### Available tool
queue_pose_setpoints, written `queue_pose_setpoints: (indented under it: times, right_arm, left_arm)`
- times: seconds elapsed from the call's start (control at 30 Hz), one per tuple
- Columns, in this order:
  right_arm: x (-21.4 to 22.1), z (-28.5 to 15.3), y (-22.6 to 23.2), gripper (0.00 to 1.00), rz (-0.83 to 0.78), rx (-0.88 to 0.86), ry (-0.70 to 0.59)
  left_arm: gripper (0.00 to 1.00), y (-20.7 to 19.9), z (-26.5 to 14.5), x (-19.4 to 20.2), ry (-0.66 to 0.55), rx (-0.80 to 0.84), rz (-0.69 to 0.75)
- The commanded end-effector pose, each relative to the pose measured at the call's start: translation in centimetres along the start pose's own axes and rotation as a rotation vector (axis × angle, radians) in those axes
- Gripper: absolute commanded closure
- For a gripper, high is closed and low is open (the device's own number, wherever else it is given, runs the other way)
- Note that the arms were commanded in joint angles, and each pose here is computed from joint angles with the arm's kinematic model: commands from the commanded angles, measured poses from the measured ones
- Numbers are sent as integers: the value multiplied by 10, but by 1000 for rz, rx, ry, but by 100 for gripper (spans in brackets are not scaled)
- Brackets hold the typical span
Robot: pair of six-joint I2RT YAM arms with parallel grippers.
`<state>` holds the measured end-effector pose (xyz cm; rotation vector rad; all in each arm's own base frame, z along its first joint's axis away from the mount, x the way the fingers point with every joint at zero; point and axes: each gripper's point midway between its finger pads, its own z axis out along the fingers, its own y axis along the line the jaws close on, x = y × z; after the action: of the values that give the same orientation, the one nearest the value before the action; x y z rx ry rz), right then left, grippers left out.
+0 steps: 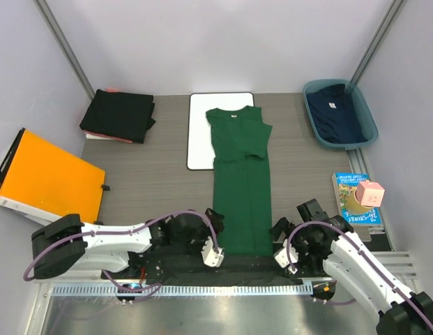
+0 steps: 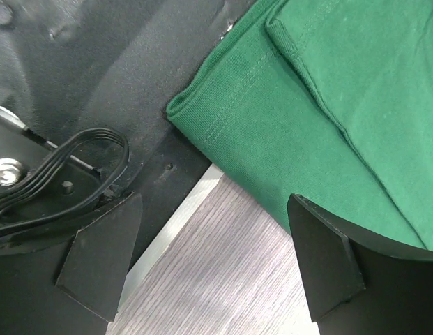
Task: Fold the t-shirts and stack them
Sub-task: Grab the bottom of the folded rectangular tshirt with both arms
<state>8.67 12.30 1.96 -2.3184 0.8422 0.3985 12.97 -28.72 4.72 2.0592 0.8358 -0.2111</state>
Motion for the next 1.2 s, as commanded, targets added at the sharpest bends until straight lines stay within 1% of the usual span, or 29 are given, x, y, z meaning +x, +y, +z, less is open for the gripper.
queue_pose_setpoints:
  times: [0.0,0.1,0.17,0.27,0.4,0.57,0.7,0.8,1.03,1.17]
  right_arm:
    - [-5,7,5,9,-53,-22,-44]
    - [-5,6,5,9,-54,-23,-42]
    - [-5,6,4,9,-57,-21,-45]
    - [-7,8,7,9,-67,-24,-55]
    - [-7,9,7,9,-81,-16,-58]
    - [-2,10,-4,13,-93,27,-40]
    - [5,11,-20,16,-135,89,-18]
    - [7,10,-32,16,-157,127,-12]
    - [1,14,-35,19,-203,107,-62]
    - [1,17,-41,24,-241,117,-79]
  left_arm:
    - [0,-2,-6,-22,-65,-7,3]
    - [0,-9,-25,-34,-123,34,37]
    - [0,-18,-35,-34,-132,60,72]
    - [0,-32,-37,-31,-134,97,89]
    - [0,-38,-25,-29,-123,114,73]
    - [0,-36,-7,-24,-102,99,97]
    - [0,-26,1,-26,-103,61,103]
    - [0,-25,3,-26,-102,52,106]
    - [0,-24,5,-32,-131,47,93]
    - [4,-24,9,-34,-140,42,82]
